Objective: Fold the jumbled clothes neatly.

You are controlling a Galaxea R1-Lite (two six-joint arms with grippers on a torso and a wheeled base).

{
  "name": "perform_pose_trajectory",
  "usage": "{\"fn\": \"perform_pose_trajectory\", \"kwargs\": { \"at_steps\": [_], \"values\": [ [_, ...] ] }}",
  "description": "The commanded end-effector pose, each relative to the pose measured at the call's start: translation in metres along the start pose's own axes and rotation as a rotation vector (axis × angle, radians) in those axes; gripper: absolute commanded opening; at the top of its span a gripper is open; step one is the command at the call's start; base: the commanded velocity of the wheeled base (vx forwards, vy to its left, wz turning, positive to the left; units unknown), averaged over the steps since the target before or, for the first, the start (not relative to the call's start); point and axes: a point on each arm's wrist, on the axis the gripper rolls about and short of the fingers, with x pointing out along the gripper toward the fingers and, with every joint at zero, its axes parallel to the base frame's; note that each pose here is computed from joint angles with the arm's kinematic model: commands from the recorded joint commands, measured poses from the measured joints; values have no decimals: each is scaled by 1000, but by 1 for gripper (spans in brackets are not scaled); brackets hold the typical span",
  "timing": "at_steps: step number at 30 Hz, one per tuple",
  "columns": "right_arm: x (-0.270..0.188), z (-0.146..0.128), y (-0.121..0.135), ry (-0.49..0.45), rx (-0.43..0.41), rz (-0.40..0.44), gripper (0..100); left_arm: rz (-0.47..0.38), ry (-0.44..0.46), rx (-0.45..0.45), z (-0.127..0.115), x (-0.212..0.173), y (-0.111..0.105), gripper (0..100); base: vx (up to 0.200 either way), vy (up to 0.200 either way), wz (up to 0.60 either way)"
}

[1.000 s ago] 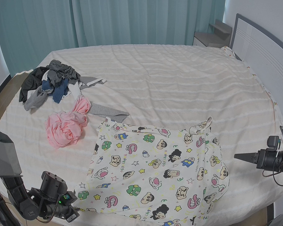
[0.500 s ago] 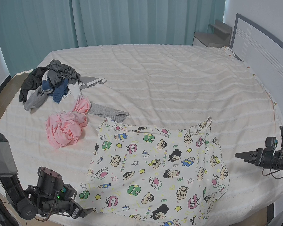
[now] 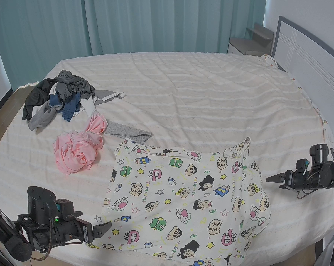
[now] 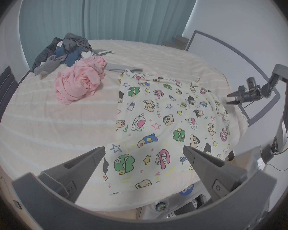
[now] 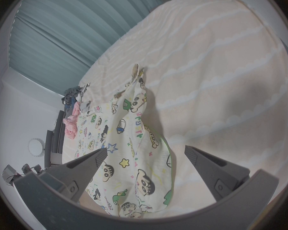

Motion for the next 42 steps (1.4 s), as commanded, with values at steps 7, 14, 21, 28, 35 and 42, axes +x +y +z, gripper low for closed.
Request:
{"fn": "perform_pose_trajectory", "kwargs": {
  "at_steps": [7,14,21,28,35,42],
  "values": [
    [56,-1,-20,105,48,-6,100,-18,-37,-19,0,-10,-7,100,0,0,0],
    [59,2,-17,110,109,33,0,-20,-28,-7,-3,-9,-14,100,0,0,0],
    [61,0,-11,124,103,52,0,-22,-28,-4,-3,-9,-15,100,0,0,0],
    [54,6,-6,91,92,59,0,-19,-29,-4,-3,-9,-15,100,0,0,0],
    [19,27,6,-30,51,60,0,-12,-26,-3,-3,-8,-15,100,0,0,0],
    [-4,34,4,-95,46,34,0,13,-18,-2,-5,-6,-14,100,0,0,0]
  ]
}}
